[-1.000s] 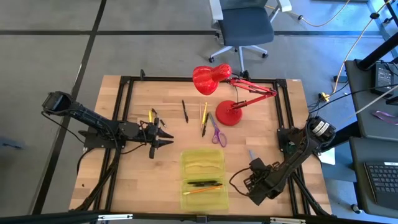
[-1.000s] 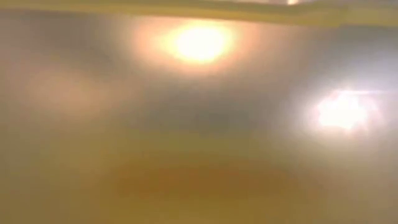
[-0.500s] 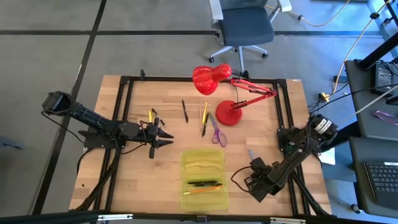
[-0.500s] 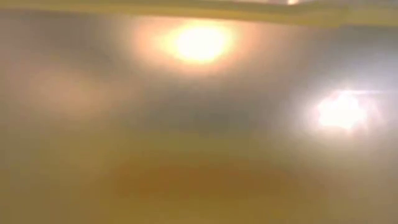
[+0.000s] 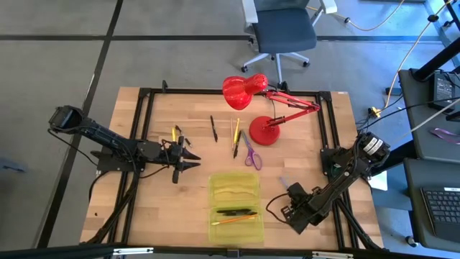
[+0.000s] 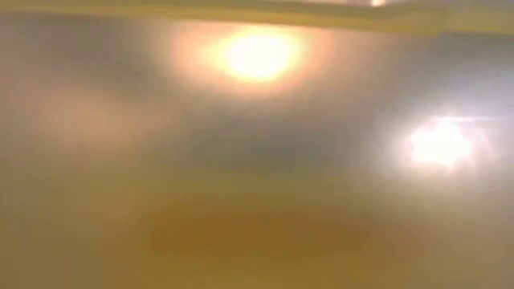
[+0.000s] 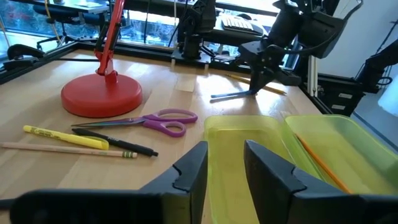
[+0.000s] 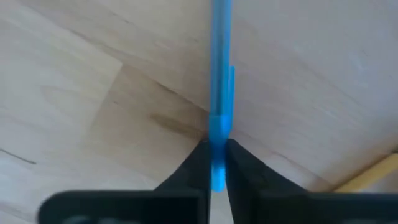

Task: Pick & place school supplies into a supply box
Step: Put the blue pen into the yellow supply box

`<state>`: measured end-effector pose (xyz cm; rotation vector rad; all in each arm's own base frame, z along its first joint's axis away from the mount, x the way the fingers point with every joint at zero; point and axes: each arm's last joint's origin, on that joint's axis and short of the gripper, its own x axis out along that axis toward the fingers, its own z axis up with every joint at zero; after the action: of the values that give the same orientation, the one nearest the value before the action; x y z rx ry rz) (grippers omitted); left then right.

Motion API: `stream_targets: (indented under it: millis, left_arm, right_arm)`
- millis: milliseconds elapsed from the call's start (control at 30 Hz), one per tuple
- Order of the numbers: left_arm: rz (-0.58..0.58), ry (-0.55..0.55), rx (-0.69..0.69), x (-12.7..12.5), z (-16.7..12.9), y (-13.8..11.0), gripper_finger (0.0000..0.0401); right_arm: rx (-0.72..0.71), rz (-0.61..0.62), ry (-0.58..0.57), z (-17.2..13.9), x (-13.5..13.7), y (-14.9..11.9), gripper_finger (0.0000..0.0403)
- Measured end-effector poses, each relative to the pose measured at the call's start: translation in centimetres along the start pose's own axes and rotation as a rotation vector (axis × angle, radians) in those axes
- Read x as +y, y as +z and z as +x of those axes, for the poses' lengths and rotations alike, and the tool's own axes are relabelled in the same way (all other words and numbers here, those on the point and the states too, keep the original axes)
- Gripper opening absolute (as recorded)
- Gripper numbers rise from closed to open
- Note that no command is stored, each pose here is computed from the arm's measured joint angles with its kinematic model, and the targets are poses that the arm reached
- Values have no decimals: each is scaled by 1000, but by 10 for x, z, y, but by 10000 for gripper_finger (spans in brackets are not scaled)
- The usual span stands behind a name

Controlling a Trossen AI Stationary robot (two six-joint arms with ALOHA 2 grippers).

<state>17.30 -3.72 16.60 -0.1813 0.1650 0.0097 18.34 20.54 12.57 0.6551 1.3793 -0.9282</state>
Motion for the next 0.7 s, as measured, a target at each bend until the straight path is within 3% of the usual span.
stream_targets:
  millis: [100,200,267,367,433,700]
  left_arm:
    - [0,0,0,0,0,0,99]
    - [0,-1,0,0,0,0,97]
    - [0,0,0,0,0,0,95]
    - [0,1,0,0,0,0,93]
    - [0,2,-2,0,0,0,93]
    - [0,20,-9,1,0,0,97]
  right_arm:
    - [-23,-5,-18,-6,2,0,28]
    - [-54,-24,-109,-11,-3,2,35]
    - [-46,-34,-62,-19,3,1,37]
    - [-90,-95,-81,-24,2,3,35]
    - [-138,-153,13,-32,13,3,33]
    - [-367,-415,203,-62,45,19,37]
